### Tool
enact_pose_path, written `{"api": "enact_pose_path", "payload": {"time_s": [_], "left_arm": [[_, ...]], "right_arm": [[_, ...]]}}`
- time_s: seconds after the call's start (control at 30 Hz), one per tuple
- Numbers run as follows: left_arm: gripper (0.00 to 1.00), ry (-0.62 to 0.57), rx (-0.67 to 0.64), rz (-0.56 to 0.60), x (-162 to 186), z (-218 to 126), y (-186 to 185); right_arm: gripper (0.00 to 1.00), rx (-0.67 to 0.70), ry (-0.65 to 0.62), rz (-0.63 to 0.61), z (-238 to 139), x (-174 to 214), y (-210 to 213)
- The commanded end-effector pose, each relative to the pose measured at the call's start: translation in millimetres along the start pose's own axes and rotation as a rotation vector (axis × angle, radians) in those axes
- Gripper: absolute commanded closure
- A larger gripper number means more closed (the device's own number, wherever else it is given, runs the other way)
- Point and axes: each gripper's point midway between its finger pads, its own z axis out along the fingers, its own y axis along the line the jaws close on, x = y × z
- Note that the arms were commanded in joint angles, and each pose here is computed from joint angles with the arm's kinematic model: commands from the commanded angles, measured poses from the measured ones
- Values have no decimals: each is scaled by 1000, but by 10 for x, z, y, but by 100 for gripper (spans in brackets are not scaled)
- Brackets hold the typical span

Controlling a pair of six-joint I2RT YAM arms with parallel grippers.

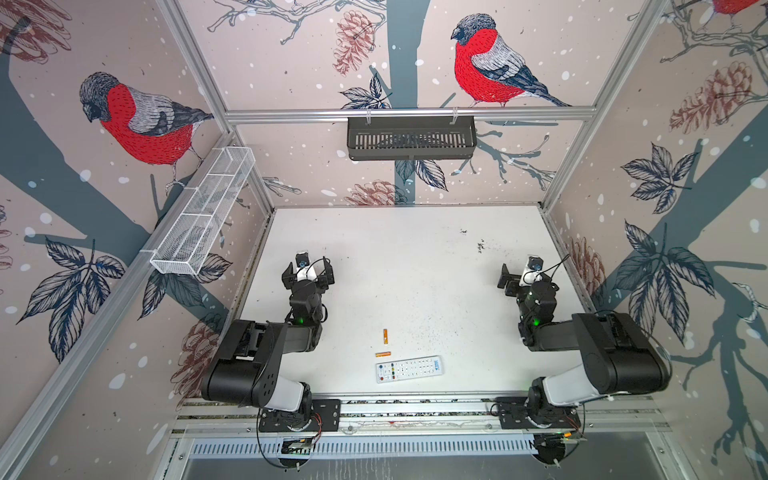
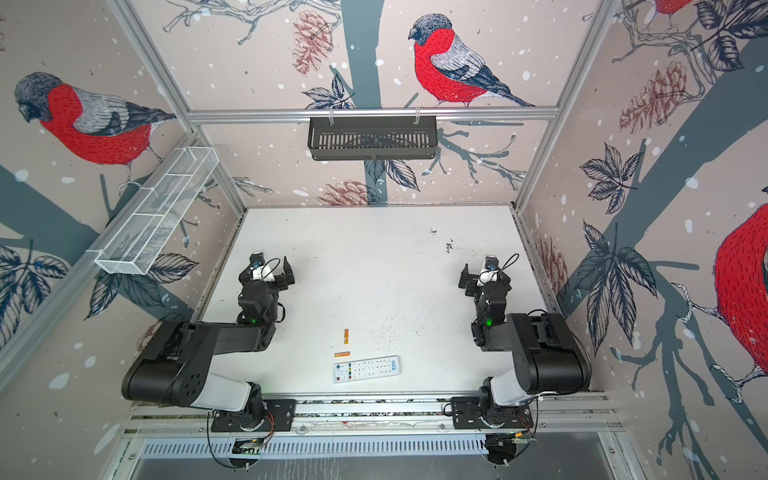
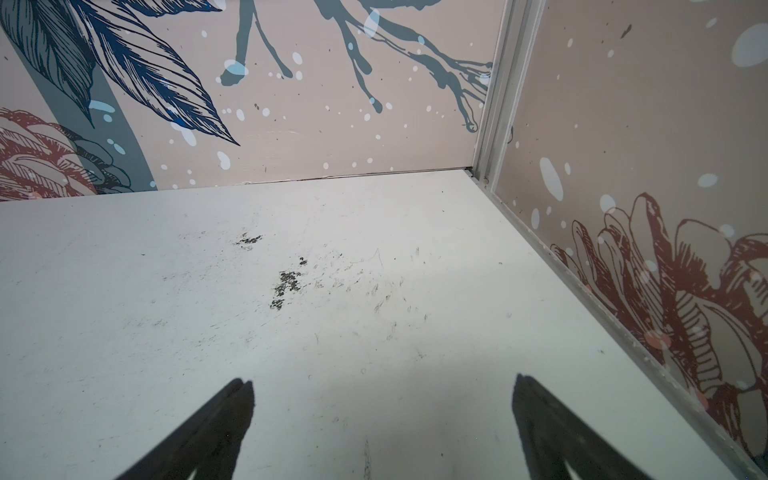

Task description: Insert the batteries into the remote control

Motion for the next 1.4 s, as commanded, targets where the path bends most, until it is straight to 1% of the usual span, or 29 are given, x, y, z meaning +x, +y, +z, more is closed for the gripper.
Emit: {"api": "enact_pose_path", "payload": {"time_s": [0.0,0.13,0.2,0.23,0.3,0.33,0.37,0.47,0.6,0.7,0.8,0.9,0.97,1.1,1.17,1.27,1.37], "left_arm": [[2,118,-136,48,120,64,109],[2,204,-240,-8,93,134,112],[2,252,-255,7,57,143,49],[2,270,-312,-24,39,117,86],[2,309,-369,-9,8,63,98],[2,307,-432,-23,-23,12,138],[2,319,-464,-29,-9,-37,145],[2,381,-463,-51,-2,-138,-9],[2,473,-415,-44,3,-262,-267],[2,533,-349,-22,49,-383,-444],[2,575,-288,-12,89,-533,-548],[3,618,-208,-34,164,-686,-641],[2,656,-145,-53,211,-782,-706],[2,704,-9,-92,297,-940,-836],[2,713,55,-94,295,-1002,-890],[2,715,110,-95,263,-1085,-902],[2,710,168,-99,235,-1159,-923]], "right_arm": [[1,11,-24,5,-1,-58,-18],[1,9,-23,7,1,-60,-18],[0,4,-22,11,7,-59,-20],[1,-3,-19,14,12,-54,-23],[1,-12,-18,20,14,-52,-24],[1,-11,-19,20,14,-55,-28],[1,-12,-15,20,20,-50,-26],[0,-7,-16,15,19,-52,-22],[1,-5,-19,15,9,-56,-23],[1,1,-28,1,8,-89,-2],[1,-11,5,-22,51,-148,55],[1,-13,60,-48,94,-229,164],[0,-14,89,-37,86,-289,251],[0,-44,214,27,77,-369,520],[0,-85,277,15,14,-368,744],[0,-141,338,-31,-208,-329,1117],[1,-231,416,-37,-478,-170,1478]]}}
